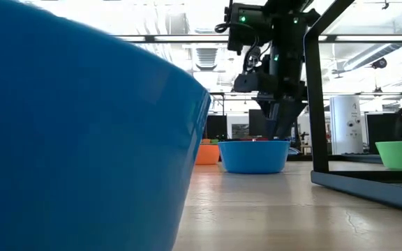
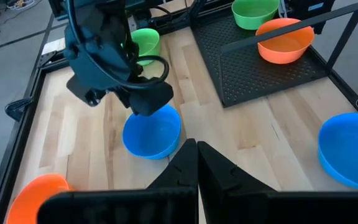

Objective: Pick & Place Mini bowls
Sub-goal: Put the middle blue bowl on the shelf

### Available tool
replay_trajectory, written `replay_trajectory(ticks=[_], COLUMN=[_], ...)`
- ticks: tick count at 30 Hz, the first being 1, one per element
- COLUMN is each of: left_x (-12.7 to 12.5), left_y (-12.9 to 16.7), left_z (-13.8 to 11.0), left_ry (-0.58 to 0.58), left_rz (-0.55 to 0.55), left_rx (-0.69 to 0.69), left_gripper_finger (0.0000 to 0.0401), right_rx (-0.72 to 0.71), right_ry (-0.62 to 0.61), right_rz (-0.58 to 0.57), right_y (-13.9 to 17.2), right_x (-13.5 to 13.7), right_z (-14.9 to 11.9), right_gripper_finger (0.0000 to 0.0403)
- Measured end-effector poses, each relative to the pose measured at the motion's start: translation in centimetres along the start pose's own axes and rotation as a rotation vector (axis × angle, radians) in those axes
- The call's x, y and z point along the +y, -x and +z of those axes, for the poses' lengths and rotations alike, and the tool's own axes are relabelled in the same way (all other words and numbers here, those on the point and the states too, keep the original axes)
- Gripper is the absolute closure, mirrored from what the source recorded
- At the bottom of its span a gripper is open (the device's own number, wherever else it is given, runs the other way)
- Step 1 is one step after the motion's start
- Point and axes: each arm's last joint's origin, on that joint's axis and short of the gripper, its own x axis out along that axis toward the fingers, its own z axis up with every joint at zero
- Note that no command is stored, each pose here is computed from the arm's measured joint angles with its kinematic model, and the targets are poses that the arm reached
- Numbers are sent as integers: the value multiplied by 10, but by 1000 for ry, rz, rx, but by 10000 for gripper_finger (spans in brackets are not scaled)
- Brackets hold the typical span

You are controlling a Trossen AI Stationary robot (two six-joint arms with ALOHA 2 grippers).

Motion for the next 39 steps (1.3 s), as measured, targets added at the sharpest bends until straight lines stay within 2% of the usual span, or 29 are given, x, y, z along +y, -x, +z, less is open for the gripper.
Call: replay_trajectory(ticks=[12, 20, 39], left_x=[-2, -2, -2], left_y=[0, 0, 0], left_z=[0, 0, 0], left_ry=[-4, -5, -5], left_rz=[-6, -7, -7], left_rx=[-1, -2, -2], left_gripper_finger=[401, 401, 401], right_rx=[26, 34, 44], right_ry=[25, 46, 75], right_rz=[-21, 17, 35], right_y=[-21, -23, -22], right_x=[7, 10, 11], right_z=[0, 1, 1], right_gripper_finger=[275, 282, 390])
